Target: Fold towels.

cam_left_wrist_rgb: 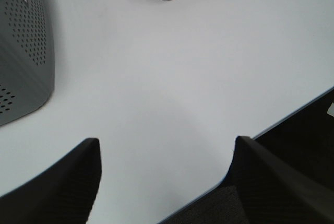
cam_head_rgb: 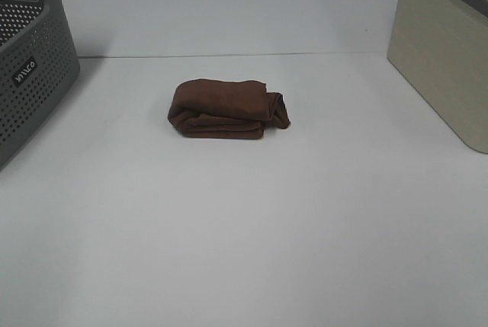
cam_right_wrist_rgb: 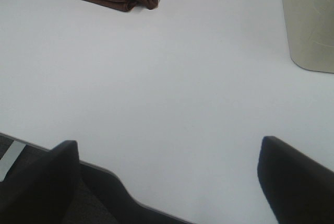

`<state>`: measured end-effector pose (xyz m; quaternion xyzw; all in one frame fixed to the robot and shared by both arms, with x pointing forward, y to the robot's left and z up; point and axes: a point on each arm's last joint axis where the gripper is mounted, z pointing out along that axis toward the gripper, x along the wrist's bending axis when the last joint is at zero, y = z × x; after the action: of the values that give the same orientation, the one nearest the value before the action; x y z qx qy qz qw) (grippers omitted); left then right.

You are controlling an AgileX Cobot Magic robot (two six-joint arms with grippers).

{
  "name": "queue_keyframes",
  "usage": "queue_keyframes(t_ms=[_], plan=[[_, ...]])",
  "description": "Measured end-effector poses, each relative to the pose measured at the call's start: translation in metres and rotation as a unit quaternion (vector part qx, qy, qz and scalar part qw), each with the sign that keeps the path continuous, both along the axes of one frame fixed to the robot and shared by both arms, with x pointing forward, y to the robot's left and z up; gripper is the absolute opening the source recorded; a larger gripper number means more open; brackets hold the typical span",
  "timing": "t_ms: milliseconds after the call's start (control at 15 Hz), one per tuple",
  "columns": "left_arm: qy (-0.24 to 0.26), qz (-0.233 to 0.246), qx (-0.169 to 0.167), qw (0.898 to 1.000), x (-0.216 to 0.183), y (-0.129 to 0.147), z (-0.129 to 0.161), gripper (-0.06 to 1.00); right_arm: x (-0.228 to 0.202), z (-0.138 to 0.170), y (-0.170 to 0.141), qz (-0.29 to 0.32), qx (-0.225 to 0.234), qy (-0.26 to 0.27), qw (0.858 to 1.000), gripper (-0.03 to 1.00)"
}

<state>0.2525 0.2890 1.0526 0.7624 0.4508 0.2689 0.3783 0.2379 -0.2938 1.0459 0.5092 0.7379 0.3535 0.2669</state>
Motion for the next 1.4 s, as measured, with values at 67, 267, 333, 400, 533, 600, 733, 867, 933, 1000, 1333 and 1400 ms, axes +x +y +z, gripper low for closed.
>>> queue_keyframes(t_ms=[67, 267, 333, 400, 533, 600, 733, 867, 933, 1000, 1333, 1400], plan=[[0.001, 0.0, 0.0, 1.0, 0.0, 0.0, -0.001, 0.68, 0.0, 0.0, 0.0, 0.0, 0.001, 0.0, 1.0, 0.87], [0.0, -0.001, 0.001, 1.0, 0.0, 0.0, 0.0, 0.68, 0.0, 0.0, 0.0, 0.0, 0.001, 0.0, 1.0, 0.87], [0.0, -0.001, 0.001, 1.0, 0.0, 0.0, 0.0, 0.68, 0.0, 0.0, 0.0, 0.0, 0.001, 0.0, 1.0, 0.87], [0.0, -0.001, 0.001, 1.0, 0.0, 0.0, 0.0, 0.68, 0.0, 0.0, 0.0, 0.0, 0.001, 0.0, 1.0, 0.87], [0.0, -0.001, 0.001, 1.0, 0.0, 0.0, 0.0, 0.68, 0.0, 0.0, 0.0, 0.0, 0.001, 0.0, 1.0, 0.87], [-0.001, 0.007, 0.001, 1.0, 0.0, 0.0, 0.0, 0.68, 0.0, 0.0, 0.0, 0.001, 0.001, 0.0, 1.0, 0.87], [0.0, 0.05, 0.001, 0.999, 0.001, 0.001, 0.0, 0.68, 0.0, 0.0, 0.0, 0.001, 0.001, 0.0, 1.0, 0.87], [-0.004, 0.098, 0.0, 0.995, 0.001, 0.003, 0.0, 0.68, 0.0, 0.0, 0.001, -0.009, 0.004, 0.0, 1.0, 0.87], [-0.009, 0.11, -0.001, 0.994, 0.0, 0.003, 0.0, 0.68, 0.0, 0.0, 0.001, -0.031, 0.007, 0.001, 1.0, 0.87], [-0.021, 0.13, -0.003, 0.991, -0.004, 0.004, 0.0, 0.68, 0.0, 0.0, 0.002, -0.043, 0.007, 0.001, 0.999, 0.87], [-0.07, 0.153, -0.01, 0.986, -0.019, 0.005, 0.0, 0.68, -0.001, 0.0, 0.002, -0.113, 0.01, -0.007, 0.994, 0.87], [-0.07, 0.153, -0.01, 0.986, -0.019, 0.005, 0.0, 0.68, -0.004, 0.0, 0.002, -0.112, 0.012, -0.017, 0.993, 0.87]])
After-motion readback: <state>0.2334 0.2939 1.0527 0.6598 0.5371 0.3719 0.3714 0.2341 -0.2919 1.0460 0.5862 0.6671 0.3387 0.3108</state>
